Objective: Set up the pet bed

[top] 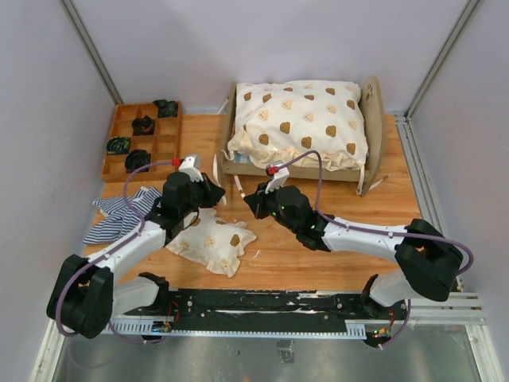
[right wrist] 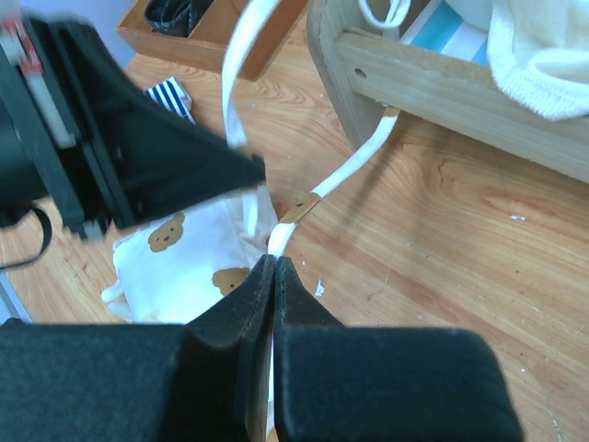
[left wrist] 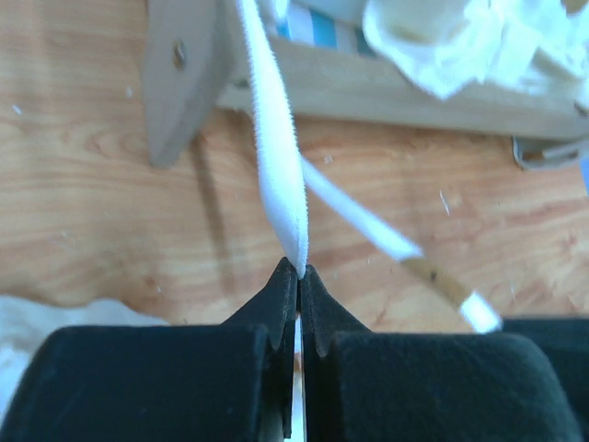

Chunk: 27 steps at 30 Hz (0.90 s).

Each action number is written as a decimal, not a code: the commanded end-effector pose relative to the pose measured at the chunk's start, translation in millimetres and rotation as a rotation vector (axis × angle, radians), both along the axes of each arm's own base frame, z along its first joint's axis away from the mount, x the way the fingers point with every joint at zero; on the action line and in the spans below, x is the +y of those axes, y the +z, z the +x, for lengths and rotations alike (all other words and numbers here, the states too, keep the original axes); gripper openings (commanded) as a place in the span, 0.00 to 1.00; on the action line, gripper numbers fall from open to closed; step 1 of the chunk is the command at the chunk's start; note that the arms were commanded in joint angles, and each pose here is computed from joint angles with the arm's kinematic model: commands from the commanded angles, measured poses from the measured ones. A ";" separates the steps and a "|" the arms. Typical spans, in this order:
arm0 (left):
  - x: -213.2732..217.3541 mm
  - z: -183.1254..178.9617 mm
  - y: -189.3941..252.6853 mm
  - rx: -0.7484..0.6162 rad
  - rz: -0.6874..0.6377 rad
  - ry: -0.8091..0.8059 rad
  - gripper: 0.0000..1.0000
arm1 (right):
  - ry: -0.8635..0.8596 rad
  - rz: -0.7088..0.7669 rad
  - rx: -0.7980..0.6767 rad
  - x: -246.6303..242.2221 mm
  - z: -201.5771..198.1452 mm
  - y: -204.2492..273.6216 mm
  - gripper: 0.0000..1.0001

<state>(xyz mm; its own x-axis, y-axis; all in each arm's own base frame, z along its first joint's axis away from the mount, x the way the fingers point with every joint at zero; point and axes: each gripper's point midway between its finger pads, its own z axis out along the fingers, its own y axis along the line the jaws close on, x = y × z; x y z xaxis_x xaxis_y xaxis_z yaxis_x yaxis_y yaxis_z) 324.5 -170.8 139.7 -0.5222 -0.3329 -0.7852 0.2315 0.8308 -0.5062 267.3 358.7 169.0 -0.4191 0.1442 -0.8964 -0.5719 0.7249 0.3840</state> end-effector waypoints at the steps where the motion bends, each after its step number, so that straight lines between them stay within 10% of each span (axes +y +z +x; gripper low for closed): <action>1: -16.1 -38.0 -22.6 0.066 -0.006 -0.090 0.00 | -0.037 0.031 -0.067 -5.6 13.5 36.1 0.00; 10: -48.1 -80.5 -51.6 0.117 -0.031 -0.223 0.02 | 0.023 0.100 -0.086 4.0 9.1 62.6 0.00; 17: -43.6 -73.9 -35.6 0.017 0.003 -0.198 0.46 | 0.045 0.092 -0.050 10.4 12.6 61.2 0.00; 27: -25.5 -45.7 25.3 -0.334 0.138 -0.148 0.56 | 0.079 0.120 0.034 18.2 16.7 52.3 0.00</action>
